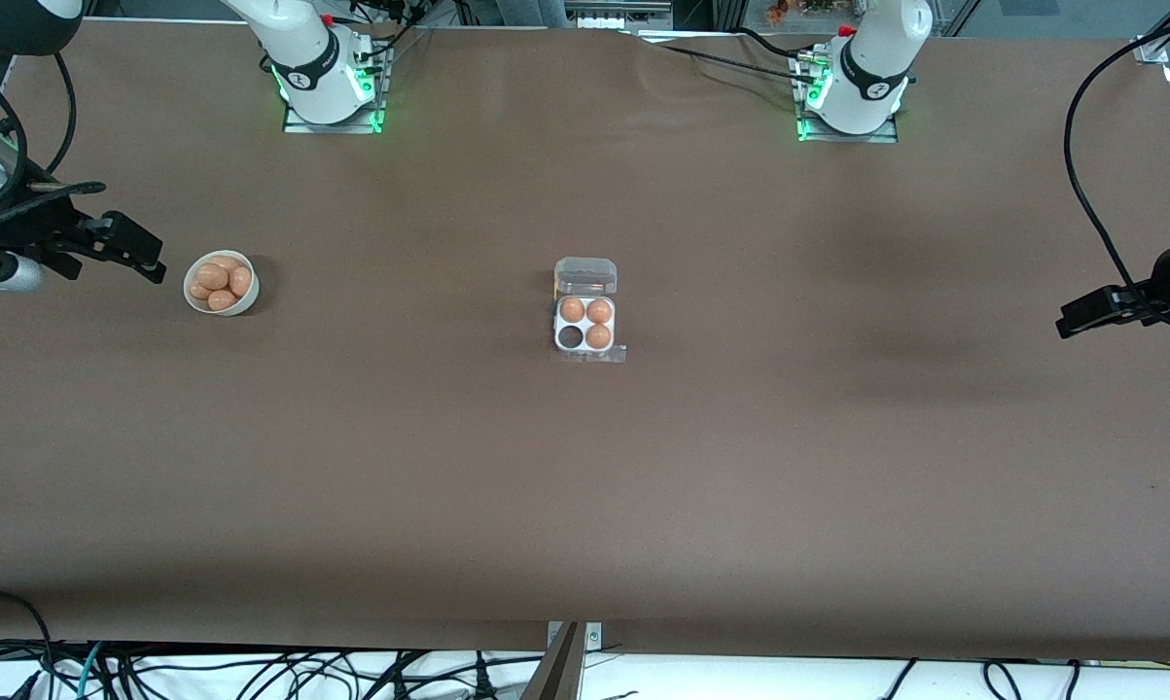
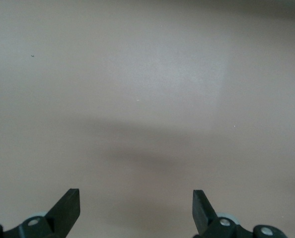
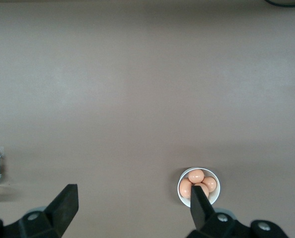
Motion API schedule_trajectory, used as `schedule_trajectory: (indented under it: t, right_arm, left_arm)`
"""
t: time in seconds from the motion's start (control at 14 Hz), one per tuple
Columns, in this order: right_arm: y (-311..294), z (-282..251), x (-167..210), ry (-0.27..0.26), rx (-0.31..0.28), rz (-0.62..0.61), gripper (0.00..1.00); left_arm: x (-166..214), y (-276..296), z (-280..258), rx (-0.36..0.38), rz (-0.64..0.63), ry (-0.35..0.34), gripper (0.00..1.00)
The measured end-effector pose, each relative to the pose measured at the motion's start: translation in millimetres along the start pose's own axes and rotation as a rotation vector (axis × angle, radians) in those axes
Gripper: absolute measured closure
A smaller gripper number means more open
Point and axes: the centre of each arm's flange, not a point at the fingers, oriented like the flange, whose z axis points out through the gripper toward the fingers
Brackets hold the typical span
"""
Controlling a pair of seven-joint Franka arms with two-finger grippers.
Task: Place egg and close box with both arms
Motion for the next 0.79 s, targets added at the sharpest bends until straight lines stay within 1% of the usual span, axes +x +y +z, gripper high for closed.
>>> schedule_trajectory:
  t: [0.79]
  right_arm:
    - [-0.1, 0.0, 0.0, 0.0, 0.0, 0.0, 0.0]
  left_arm:
    - [1.6, -0.7, 4.0, 0.001, -0.001, -0.006, 0.0]
